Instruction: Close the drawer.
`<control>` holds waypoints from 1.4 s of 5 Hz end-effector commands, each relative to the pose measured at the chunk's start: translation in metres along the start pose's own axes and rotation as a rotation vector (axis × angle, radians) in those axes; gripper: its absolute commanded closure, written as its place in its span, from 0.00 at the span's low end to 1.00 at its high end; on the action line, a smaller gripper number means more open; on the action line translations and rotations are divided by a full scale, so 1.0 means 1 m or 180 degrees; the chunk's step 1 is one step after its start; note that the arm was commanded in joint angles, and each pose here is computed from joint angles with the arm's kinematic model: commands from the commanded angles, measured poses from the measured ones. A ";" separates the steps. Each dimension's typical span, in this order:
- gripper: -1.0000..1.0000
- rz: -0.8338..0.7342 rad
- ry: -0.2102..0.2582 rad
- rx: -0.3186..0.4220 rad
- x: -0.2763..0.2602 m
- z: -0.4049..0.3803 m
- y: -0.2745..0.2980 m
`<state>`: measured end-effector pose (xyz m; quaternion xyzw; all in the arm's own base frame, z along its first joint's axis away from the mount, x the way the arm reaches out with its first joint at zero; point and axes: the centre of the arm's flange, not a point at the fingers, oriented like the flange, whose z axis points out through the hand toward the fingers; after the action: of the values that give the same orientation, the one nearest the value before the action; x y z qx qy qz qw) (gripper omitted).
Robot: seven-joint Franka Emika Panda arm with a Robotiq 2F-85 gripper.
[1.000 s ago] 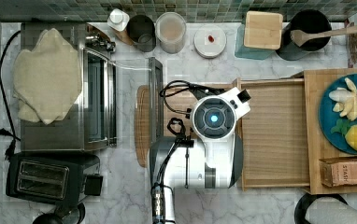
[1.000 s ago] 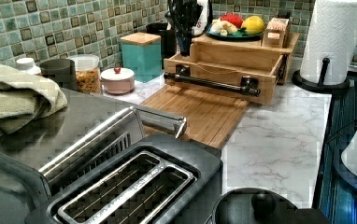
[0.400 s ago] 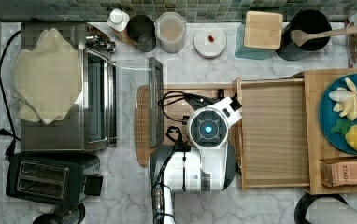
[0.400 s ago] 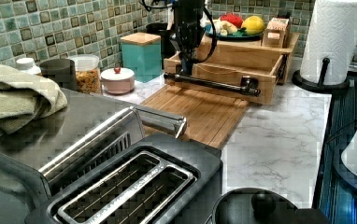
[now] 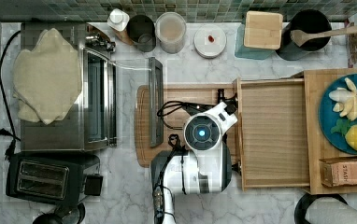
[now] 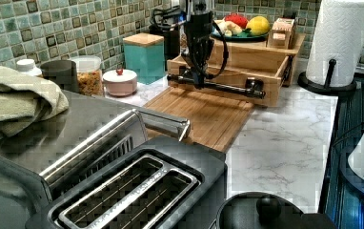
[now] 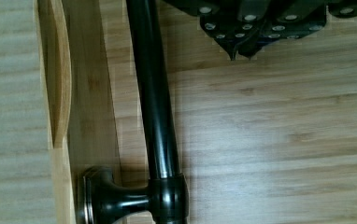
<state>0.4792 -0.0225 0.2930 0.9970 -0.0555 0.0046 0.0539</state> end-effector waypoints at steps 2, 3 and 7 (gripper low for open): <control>1.00 -0.0297 0.0226 -0.0174 -0.005 0.037 0.054; 1.00 -0.0325 0.0162 -0.0222 -0.002 0.023 0.076; 1.00 0.0144 0.0411 -0.0154 0.043 0.025 0.238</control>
<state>0.4795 -0.1142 0.2336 0.9988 0.0316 0.0010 0.0361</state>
